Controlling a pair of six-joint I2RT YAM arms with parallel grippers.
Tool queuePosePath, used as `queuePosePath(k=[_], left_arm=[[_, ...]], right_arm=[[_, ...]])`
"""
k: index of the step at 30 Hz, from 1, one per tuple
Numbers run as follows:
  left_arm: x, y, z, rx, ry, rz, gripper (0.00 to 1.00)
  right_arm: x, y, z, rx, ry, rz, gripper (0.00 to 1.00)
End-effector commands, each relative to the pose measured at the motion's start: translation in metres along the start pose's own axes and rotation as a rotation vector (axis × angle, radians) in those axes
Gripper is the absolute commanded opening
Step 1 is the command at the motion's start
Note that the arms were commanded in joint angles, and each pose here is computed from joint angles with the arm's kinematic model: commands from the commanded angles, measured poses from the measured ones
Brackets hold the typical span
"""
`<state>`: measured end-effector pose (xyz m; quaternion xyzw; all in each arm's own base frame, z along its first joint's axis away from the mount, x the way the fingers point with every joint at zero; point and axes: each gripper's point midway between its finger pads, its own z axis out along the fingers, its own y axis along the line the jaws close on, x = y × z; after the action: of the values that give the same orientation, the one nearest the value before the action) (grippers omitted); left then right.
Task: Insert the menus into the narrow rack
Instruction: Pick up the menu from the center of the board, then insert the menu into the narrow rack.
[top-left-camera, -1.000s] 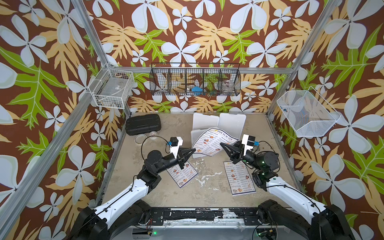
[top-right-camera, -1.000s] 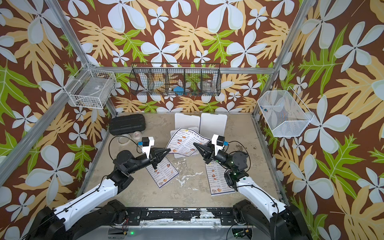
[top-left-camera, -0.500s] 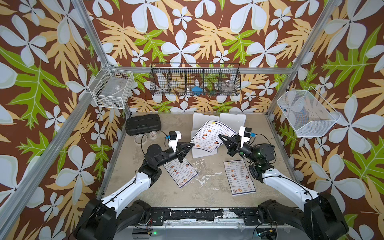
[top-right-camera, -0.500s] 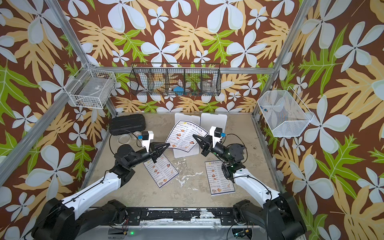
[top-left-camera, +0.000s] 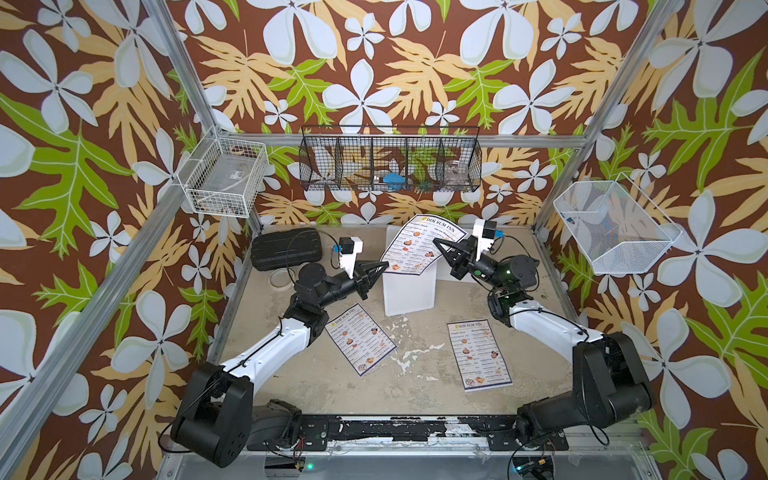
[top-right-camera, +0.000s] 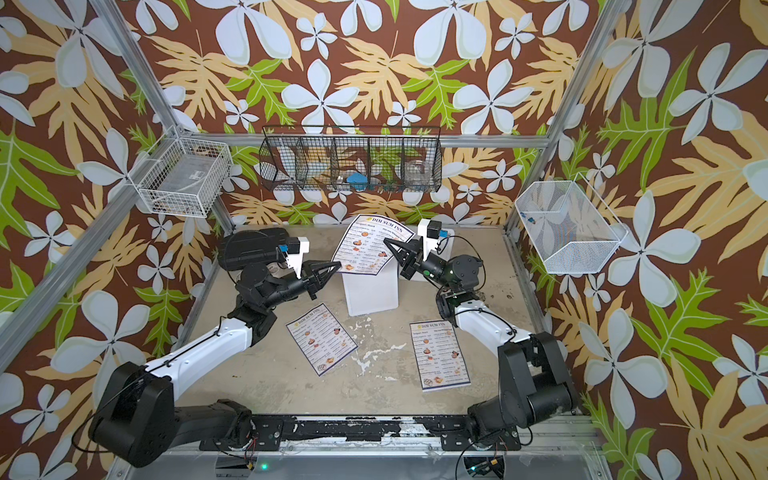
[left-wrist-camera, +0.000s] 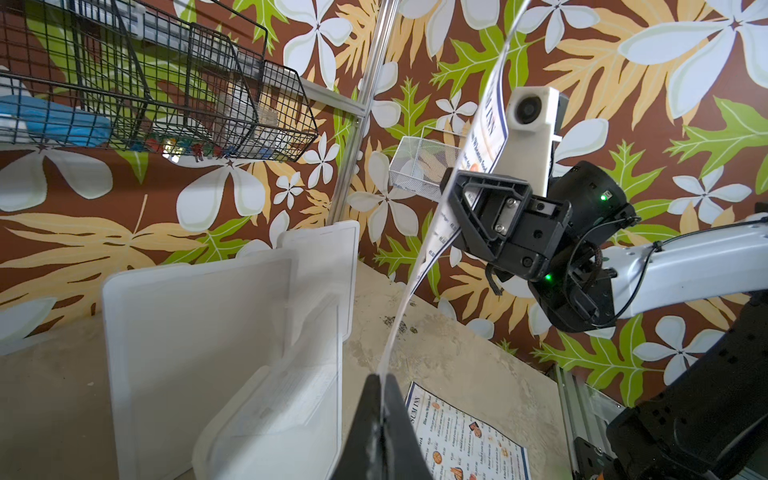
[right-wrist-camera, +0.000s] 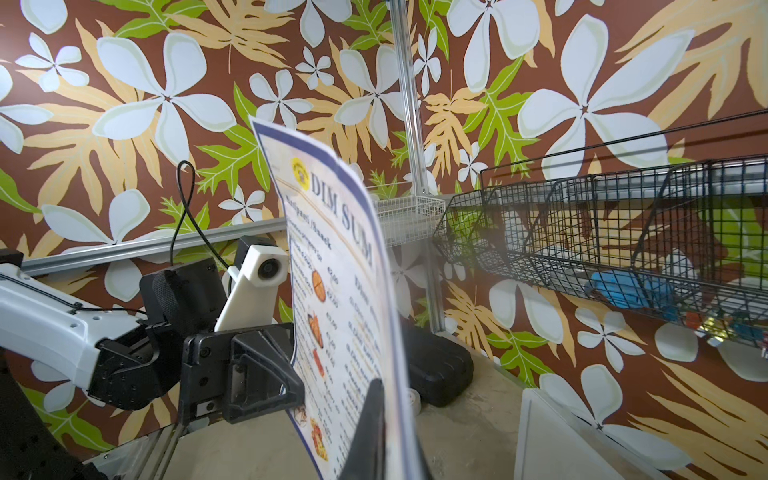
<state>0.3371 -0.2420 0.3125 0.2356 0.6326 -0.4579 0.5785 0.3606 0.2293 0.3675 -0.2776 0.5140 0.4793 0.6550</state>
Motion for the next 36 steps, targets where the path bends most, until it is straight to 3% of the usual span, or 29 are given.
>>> queuePosePath(k=[1,16,36], left_arm=[[-0.005,0.004,0.006,0.007,-0.004,-0.001,0.06],[-0.018,0.059,0.018,-0.133,0.018,-0.023,0.05],[-0.021,0.071,0.031,-0.142,0.034,-0.051,0.05]], right_arm=[[-0.012,0.001,0.007,-0.045,-0.028,0.003,0.05],[0.008,-0.063,0.041,0.04,0.066,0.109,0.01],[0.017,-0.098,0.058,0.094,0.126,0.171,0.0]])
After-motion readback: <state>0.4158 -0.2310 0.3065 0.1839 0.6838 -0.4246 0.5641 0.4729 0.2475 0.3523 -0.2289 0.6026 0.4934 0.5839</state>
